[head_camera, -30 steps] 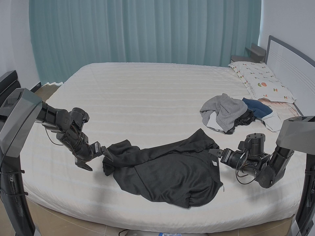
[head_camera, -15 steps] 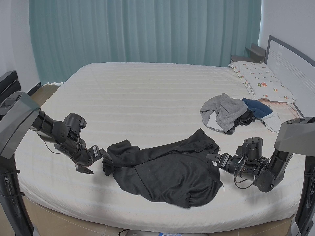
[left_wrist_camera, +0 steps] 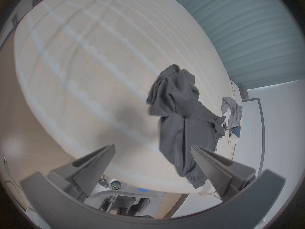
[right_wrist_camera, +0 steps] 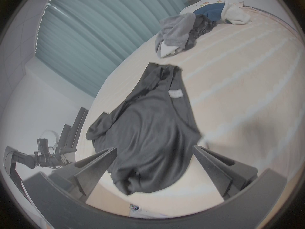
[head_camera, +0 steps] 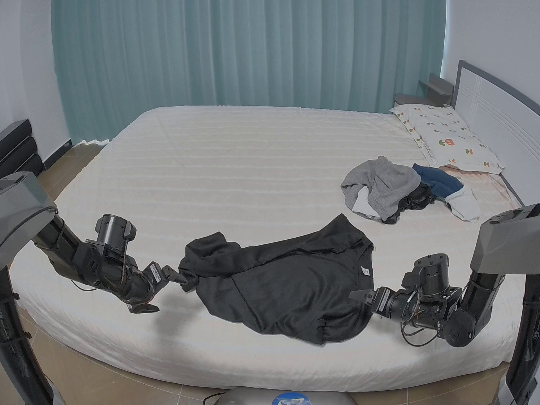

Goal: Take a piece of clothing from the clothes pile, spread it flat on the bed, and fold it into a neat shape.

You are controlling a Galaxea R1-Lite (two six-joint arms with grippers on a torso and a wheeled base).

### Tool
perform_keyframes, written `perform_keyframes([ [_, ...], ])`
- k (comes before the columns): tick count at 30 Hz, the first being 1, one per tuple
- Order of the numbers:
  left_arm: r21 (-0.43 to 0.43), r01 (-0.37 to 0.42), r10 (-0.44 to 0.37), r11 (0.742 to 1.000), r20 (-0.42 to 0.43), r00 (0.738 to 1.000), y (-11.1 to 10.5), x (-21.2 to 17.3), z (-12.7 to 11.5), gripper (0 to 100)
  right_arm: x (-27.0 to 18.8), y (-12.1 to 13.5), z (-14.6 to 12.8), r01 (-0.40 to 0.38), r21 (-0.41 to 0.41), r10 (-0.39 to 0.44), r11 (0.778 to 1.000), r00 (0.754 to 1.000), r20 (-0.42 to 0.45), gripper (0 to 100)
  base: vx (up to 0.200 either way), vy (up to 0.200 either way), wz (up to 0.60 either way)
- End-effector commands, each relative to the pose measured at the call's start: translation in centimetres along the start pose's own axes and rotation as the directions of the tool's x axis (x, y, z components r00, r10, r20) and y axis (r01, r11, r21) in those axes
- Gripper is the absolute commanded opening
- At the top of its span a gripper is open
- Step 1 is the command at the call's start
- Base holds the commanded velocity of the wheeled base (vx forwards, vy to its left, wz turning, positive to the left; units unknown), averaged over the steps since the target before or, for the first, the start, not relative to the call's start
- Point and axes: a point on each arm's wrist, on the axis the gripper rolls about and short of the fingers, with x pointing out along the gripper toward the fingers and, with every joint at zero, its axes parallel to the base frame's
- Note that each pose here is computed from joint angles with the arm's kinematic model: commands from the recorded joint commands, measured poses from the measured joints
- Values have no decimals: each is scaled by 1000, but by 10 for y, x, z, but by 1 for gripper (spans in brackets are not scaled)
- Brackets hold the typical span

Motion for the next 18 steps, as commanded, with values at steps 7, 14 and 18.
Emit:
perform_keyframes([
  [7,-42,-8,8,999,-2,1000,3,-1,-3,100,22,27,-6,-43,-25,44,999,999,29,100,0,0,0],
  [14,-41,-1,2,999,12,1000,3,-2,-2,100,48,45,-21,-46,-69,49,997,998,41,100,0,0,0],
  [18,-76,17,-12,997,67,998,1,0,0,100,58,43,-30,-39,-76,40,996,999,15,100,0,0,0],
])
